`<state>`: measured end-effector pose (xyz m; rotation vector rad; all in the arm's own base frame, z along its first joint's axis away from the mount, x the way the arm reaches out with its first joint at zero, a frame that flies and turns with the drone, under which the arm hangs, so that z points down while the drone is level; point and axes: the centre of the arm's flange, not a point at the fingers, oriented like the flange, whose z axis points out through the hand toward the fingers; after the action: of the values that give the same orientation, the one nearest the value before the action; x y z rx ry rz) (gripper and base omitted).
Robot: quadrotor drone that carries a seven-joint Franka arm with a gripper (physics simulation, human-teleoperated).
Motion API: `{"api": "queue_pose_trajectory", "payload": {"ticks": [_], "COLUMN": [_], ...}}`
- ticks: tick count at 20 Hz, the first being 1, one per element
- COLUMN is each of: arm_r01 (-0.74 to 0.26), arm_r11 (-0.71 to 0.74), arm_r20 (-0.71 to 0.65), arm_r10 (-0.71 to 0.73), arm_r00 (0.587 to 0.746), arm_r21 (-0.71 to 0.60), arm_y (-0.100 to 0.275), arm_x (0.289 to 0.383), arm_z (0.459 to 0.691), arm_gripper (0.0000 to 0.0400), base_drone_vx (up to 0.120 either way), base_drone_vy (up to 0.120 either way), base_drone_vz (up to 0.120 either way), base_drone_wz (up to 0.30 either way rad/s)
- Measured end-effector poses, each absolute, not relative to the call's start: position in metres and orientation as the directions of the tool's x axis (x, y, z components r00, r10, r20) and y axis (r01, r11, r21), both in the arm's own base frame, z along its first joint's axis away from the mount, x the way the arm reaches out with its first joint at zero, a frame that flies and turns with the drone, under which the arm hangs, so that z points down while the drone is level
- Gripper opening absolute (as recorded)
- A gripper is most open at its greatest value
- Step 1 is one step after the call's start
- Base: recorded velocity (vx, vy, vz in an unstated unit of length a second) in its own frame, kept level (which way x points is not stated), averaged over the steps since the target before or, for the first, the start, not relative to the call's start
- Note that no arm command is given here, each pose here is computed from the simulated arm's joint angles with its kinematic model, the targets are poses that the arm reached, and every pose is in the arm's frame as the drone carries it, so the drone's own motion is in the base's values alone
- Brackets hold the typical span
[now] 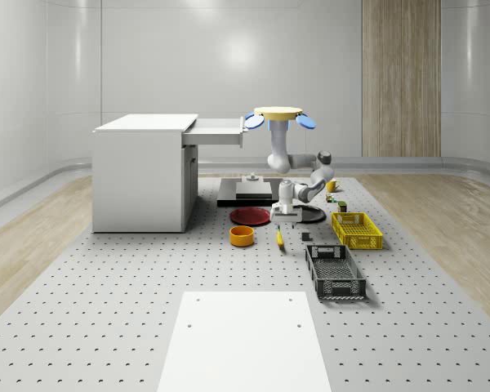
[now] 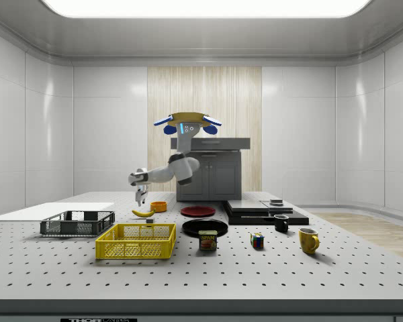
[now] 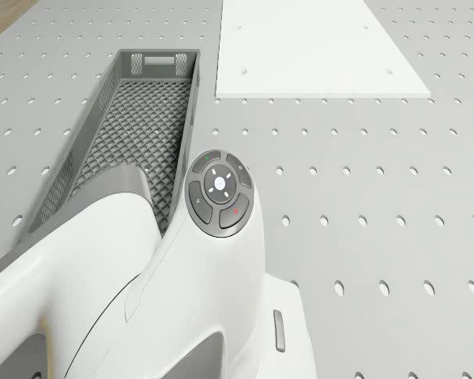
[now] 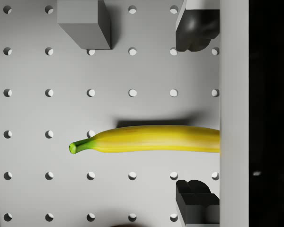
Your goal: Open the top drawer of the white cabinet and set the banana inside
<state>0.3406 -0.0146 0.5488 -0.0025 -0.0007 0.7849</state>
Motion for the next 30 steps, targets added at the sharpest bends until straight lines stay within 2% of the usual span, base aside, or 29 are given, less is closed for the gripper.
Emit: {"api": "queue_pose_trajectory", "payload": {"ticks": [10,17,30], "arm_r01": [-0.707,-0.707,-0.707], "arm_r11": [0.708,0.707,0.707], "arm_r20": [0.000,0.000,0.001], "arm_r10": [0.707,0.707,0.707], "arm_r00": [0.708,0.707,0.707], "arm_r21": [-0.002,-0.002,-0.002], "arm_y": [0.002,0.017,0.022], "arm_x": [0.3406,0.3407,0.3407], "arm_z": [0.584,0.601,0.629], "arm_gripper": [0.0400,0.0400,0.0400], "base_drone_vx": [0.000,0.000,0.000], "base_drone_vy": [0.000,0.000,0.000], "base_drone_vz": [0.000,0.000,0.000], "base_drone_wz": [0.000,0.000,0.000]}}
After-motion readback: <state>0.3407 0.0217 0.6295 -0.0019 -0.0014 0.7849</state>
